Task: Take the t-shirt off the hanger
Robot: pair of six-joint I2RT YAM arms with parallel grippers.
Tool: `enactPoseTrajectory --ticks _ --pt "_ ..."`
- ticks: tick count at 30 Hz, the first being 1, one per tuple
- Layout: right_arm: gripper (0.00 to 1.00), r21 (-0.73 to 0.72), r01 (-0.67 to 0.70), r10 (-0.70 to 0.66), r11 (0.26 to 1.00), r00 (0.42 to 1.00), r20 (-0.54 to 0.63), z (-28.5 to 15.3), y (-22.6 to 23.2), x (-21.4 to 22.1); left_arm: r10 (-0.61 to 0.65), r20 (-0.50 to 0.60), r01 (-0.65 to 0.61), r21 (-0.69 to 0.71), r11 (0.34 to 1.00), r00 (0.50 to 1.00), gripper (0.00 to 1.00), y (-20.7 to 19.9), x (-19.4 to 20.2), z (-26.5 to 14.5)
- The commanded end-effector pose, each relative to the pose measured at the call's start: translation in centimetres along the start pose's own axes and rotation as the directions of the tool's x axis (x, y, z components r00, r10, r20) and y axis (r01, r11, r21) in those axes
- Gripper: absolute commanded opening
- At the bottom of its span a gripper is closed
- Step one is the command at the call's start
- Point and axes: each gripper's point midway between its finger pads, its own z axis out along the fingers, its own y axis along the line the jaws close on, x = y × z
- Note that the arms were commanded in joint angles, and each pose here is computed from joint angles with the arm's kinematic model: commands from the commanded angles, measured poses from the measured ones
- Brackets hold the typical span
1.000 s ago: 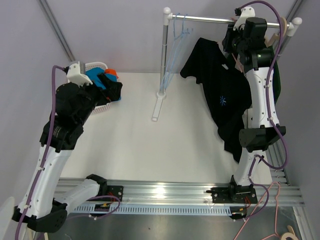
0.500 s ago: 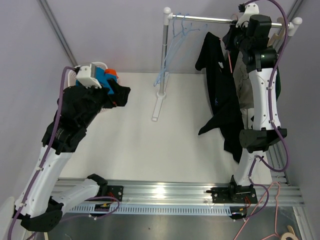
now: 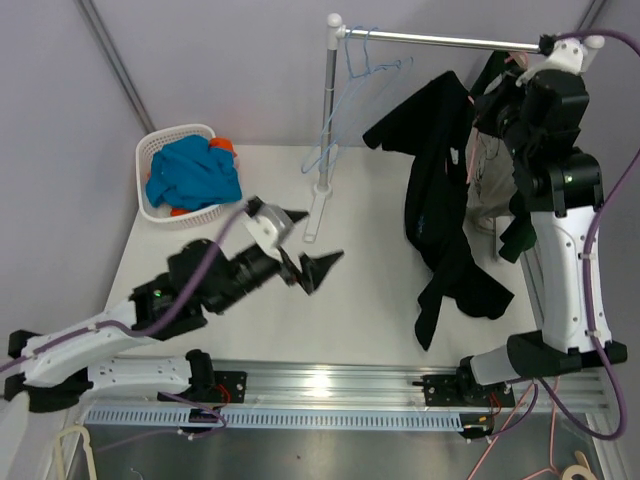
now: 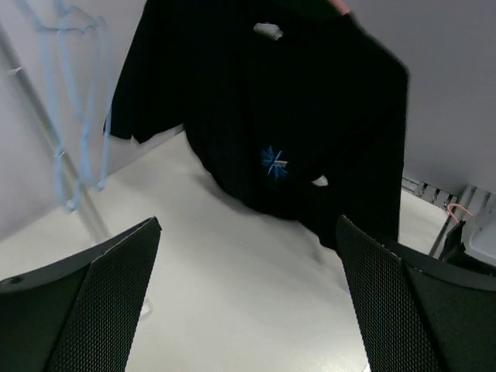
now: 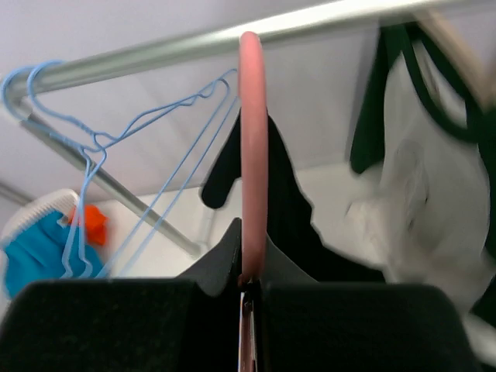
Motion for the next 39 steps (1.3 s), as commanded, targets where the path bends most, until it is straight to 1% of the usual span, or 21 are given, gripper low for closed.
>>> enactPoseTrajectory --ticks 1,2,3,4,5,6,7,8,9,10,14,16,19,23,28,29,30,31,34,37,39 --pt "0.0 0.23 -0.348 0.326 0.909 0.937 0.127 -1.9 -3.4 0.5 0.145 0.055 -0.147 0.019 0.989 0.988 0.99 -3.2 2.6 1.6" --pt "0.0 0.264 -0.395 0.375 0.88 0.919 0.125 -2.9 -4.3 2.4 0.137 0.155 -0.149 0.07 0.986 0.978 1.0 -5.8 0.9 1.5" --pt "0.0 0.292 -0.448 0.425 0.845 0.894 0.141 -3.4 -4.8 3.3 0.135 0.186 -0.151 0.074 0.986 0.973 0.99 -6.7 0.8 1.5" --pt "0.0 0.306 -0.487 0.464 0.818 0.873 0.152 -3.9 -5.0 4.0 0.166 0.161 -0.181 0.085 0.98 0.973 0.99 -8.1 3.5 2.1" --pt "0.0 0.342 -0.563 0.531 0.752 0.826 0.191 -4.9 -5.8 5.1 0.135 0.228 -0.162 0.106 0.981 0.964 1.0 -9.6 2.3 1.8" --pt "0.0 0.352 -0.59 0.556 0.727 0.806 0.203 -5.3 -6.1 5.6 0.123 0.242 -0.157 0.13 0.979 0.962 0.99 -10.7 2.6 1.9" --pt "0.0 0.36 -0.607 0.571 0.708 0.793 0.212 -5.6 -6.2 6.0 0.142 0.218 -0.178 0.156 0.972 0.966 0.99 -12.0 5.1 2.5" --pt "0.0 0.38 -0.641 0.601 0.667 0.764 0.235 -6.2 -6.6 6.4 0.14 0.236 -0.186 0.184 0.965 0.962 1.0 -13.4 5.4 2.4" --pt "0.0 0.376 -0.646 0.606 0.664 0.76 0.236 -6.5 -6.5 6.4 0.103 0.287 -0.158 0.177 0.971 0.952 0.99 -13.9 4.5 2.6" --pt "0.0 0.374 -0.649 0.609 0.662 0.757 0.236 -6.7 -6.5 6.3 0.121 0.276 -0.173 0.173 0.97 0.954 1.0 -14.9 6.0 3.5" --pt "0.0 0.354 -0.648 0.612 0.674 0.759 0.224 -7.6 -5.8 5.9 0.119 0.29 -0.179 0.19 0.965 0.95 1.0 -17.2 6.6 5.3" --pt "0.0 0.35 -0.644 0.609 0.68 0.762 0.22 -8.1 -5.8 5.7 0.096 0.311 -0.15 0.156 0.976 0.946 0.99 -17.2 5.9 6.1" --pt "0.0 0.333 -0.639 0.611 0.694 0.766 0.197 -8.6 -5.3 5.7 0.129 0.265 -0.157 0.087 0.984 0.956 0.99 -16.1 7.7 9.0" --pt "0.0 0.317 -0.626 0.604 0.713 0.777 0.178 -9.3 -5.0 5.6 -0.002 0.235 -0.011 0.053 0.999 0.972 0.99 -12.1 8.7 10.8" --pt "0.0 0.322 -0.615 0.597 0.72 0.785 0.163 -9.7 -5.0 5.9 0.102 0.231 -0.086 -0.078 0.993 0.968 0.99 -10.1 8.0 12.1" --pt "0.0 0.317 -0.616 0.601 0.721 0.784 0.157 -9.6 -4.8 5.9 0.105 0.235 -0.09 -0.074 0.993 0.966 0.88 -10.0 7.9 12.4" --pt "0.0 0.314 -0.617 0.601 0.722 0.784 0.156 -9.7 -4.8 5.9 0.123 0.211 -0.114 -0.055 0.992 0.97 0.5 -10.3 8.5 12.5" --pt "0.0 0.312 -0.615 0.601 0.724 0.785 0.153 -9.5 -4.7 5.8 0.086 0.218 -0.073 -0.066 0.995 0.972 0.01 -10.0 7.8 12.5" --pt "0.0 0.322 -0.608 0.592 0.726 0.79 0.158 -9.2 -4.8 5.6 0.084 0.223 -0.084 -0.009 0.996 0.971 0.01 -10.7 8.8 11.7" --pt "0.0 0.387 -0.599 0.603 0.701 0.788 0.127 -8.1 -5.6 6.3 0.086 0.371 -0.141 0.123 0.982 0.925 0.01 -14.1 7.0 7.3" --pt "0.0 0.379 -0.636 0.667 0.673 0.743 0.063 -6.9 -5.9 6.6 0.081 0.455 -0.15 0.117 0.982 0.887 0.0 -14.5 4.9 4.8"
